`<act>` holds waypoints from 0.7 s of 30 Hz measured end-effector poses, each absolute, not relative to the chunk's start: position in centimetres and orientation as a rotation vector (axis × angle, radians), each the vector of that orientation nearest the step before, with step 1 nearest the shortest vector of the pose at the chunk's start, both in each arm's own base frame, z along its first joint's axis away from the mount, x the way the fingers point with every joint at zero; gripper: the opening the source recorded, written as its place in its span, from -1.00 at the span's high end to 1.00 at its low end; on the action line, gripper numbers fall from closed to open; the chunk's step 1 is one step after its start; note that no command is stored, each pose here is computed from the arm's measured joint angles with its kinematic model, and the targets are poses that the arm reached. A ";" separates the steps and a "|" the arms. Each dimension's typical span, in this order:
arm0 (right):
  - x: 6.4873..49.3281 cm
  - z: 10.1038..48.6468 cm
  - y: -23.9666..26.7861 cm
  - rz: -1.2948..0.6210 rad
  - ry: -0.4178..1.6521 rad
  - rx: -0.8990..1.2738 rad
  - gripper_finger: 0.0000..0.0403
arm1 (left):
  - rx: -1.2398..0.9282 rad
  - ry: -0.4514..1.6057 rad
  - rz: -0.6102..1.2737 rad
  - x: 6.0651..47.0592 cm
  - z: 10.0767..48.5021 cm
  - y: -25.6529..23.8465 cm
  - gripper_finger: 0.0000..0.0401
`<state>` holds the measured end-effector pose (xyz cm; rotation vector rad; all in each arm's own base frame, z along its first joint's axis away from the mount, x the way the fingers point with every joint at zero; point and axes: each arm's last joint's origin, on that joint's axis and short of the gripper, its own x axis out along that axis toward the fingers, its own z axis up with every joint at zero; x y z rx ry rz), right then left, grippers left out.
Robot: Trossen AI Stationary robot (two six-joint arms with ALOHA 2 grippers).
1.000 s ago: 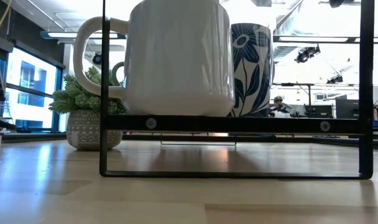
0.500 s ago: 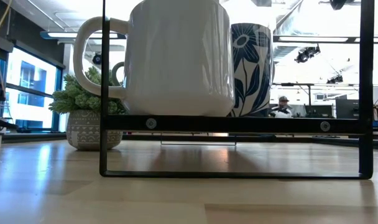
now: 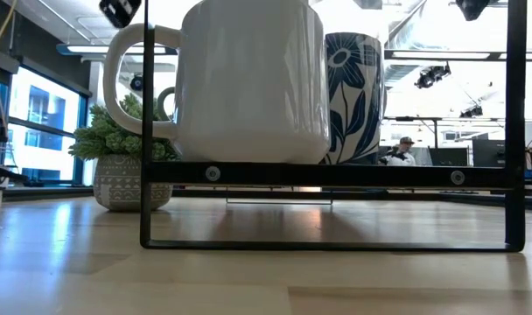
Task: Place coffee mugs
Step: Put the blue mug on the shelf
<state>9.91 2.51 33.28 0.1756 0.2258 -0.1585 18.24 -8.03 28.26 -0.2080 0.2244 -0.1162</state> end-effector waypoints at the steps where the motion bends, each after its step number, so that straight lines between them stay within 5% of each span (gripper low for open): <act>1: 10.1 33.0 2.6 -0.158 0.256 0.187 0.36 | -0.201 0.194 -0.111 18.4 28.5 -8.2 0.47; 21: 12.0 33.7 4.4 -0.160 0.919 0.501 0.36 | -0.288 0.091 0.020 19.1 29.2 -7.6 0.47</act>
